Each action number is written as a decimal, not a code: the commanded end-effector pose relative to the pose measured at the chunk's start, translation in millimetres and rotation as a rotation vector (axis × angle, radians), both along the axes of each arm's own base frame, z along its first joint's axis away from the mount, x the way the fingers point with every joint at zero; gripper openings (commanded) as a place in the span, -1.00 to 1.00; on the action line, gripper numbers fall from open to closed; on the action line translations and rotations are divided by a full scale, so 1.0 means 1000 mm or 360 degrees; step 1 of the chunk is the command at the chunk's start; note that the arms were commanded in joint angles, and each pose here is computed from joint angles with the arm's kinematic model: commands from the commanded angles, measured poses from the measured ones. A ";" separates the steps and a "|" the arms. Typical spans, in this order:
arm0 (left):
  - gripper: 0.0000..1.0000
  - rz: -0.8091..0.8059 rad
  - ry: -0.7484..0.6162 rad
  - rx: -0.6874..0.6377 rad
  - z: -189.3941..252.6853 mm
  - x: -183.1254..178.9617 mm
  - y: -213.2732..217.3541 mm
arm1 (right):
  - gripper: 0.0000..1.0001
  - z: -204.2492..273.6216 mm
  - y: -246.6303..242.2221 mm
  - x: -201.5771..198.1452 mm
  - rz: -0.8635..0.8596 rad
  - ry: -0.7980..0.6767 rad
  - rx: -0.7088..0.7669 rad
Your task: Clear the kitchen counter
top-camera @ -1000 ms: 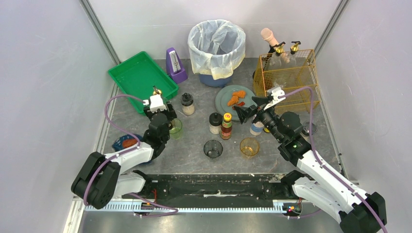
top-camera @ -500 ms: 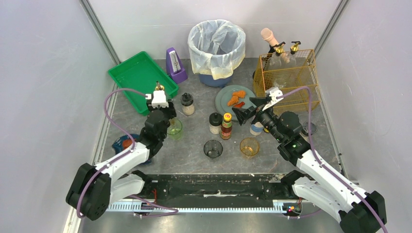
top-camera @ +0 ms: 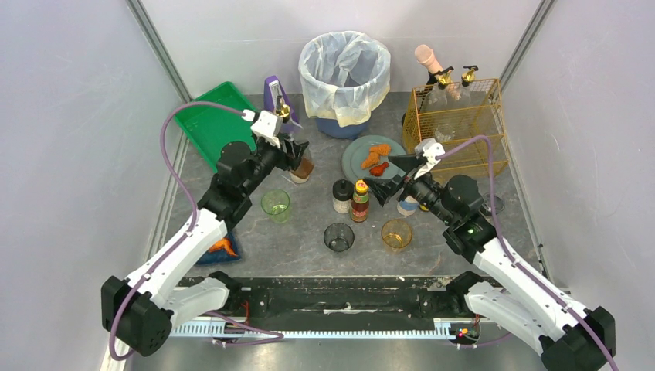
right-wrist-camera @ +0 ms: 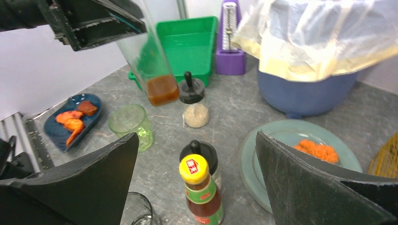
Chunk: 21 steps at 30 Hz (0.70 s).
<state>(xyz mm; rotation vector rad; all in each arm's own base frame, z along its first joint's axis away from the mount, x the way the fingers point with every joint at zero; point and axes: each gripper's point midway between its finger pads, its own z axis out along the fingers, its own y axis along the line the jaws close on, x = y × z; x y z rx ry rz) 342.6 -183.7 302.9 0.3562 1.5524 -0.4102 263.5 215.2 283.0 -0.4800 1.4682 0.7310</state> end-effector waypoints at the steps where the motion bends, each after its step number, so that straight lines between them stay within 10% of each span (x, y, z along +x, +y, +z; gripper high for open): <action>1: -0.95 -0.0495 -0.0109 -0.0038 0.057 -0.038 -0.041 | 0.96 0.046 0.018 -0.022 0.0248 -0.0183 -0.0006; 21: -0.95 -0.1374 0.0170 0.0243 0.039 -0.157 -0.065 | 0.96 0.115 0.086 -0.070 0.1035 -0.0352 -0.0069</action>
